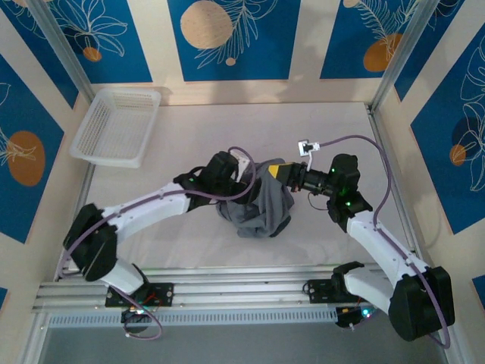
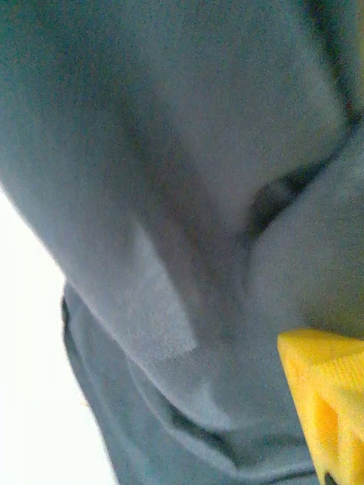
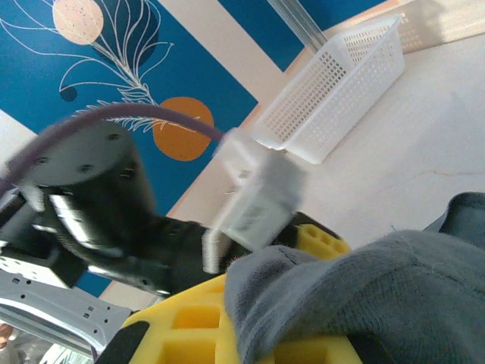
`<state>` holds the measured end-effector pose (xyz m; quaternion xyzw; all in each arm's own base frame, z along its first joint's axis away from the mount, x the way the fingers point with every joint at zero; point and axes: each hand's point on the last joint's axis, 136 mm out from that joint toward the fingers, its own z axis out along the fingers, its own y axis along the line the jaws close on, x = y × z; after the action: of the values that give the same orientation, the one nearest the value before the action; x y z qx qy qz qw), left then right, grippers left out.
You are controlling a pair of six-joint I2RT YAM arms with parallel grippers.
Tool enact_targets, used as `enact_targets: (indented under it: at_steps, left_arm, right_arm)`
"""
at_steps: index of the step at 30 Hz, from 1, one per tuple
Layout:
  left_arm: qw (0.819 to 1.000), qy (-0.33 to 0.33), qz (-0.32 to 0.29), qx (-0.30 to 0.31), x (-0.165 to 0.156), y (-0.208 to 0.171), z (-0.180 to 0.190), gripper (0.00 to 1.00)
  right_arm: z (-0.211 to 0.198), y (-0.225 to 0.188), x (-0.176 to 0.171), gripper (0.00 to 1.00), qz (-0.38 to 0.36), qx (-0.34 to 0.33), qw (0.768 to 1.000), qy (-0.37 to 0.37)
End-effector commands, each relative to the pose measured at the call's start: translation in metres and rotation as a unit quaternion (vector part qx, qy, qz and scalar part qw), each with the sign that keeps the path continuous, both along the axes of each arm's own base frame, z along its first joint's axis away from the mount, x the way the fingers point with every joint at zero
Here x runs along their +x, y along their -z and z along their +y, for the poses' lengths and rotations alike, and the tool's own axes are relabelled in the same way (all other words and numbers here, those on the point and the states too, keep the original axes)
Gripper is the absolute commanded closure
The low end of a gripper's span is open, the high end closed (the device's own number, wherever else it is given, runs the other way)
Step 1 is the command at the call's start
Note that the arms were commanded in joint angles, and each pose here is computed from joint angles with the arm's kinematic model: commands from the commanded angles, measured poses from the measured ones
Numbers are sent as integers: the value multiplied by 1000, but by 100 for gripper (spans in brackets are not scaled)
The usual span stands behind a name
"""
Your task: Fold the inside-out t-shirt
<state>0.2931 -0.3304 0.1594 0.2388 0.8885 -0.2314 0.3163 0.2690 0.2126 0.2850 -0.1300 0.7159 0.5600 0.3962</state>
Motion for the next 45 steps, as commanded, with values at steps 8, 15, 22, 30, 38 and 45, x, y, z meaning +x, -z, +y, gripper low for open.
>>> enact_targets:
  at_steps: [8, 15, 22, 30, 38, 45]
  left_arm:
    - [985, -4, 27, -171, 10, -27, 35, 100]
    - [976, 85, 15, -199, -11, -66, 13, 100]
    - [973, 95, 19, -211, -11, -76, 2, 100]
    - [970, 100, 20, -220, -14, -88, -2, 100]
    - [981, 96, -10, -167, -10, -75, 15, 100]
    - [994, 18, 39, -104, 34, 43, 81, 64]
  right_arm:
    - [-125, 112, 43, 100, 257, 9, 922, 288]
    - [-100, 143, 12, 59, 237, -32, 940, 245]
    - [-51, 45, -7, 49, -143, -182, 952, 201]
    - [17, 79, 12, 33, -294, -338, 888, 105]
    - [48, 54, 5, 100, -236, -253, 938, 10]
    - [9, -38, -45, 100, -146, -2, 985, -93]
